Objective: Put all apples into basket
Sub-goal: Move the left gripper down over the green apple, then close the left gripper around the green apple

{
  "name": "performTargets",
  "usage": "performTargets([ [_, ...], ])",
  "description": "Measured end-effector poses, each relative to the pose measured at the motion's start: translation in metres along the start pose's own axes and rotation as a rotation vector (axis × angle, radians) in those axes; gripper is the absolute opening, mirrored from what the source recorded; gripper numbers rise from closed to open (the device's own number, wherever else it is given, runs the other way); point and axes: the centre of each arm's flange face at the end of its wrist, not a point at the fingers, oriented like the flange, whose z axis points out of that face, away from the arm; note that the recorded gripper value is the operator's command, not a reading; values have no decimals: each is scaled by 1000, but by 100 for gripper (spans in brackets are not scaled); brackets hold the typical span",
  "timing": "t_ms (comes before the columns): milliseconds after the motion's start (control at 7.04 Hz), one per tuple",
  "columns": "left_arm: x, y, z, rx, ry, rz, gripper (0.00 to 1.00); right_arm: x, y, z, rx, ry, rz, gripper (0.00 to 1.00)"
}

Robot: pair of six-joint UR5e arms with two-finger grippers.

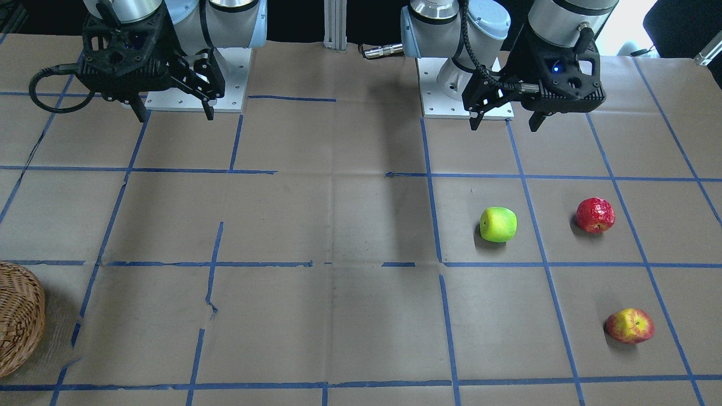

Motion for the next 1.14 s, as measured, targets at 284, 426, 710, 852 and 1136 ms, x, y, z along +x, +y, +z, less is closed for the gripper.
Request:
performTargets([
  [284,-7,0,47,-59,0,-17,98,0,0,0,0,0,-1,100],
  [426,-20,-2,85,-62,0,-37,98,0,0,0,0,0,-1,100],
  [710,-69,-3,167,4,-3,-36,98,0,0,0,0,0,0,100],
  [852,-96,-5,199,27,-3,-56,98,0,0,0,0,0,1,100],
  [1136,-127,-19,251,8,6,-96,98,0,0,0,0,1,1,100],
])
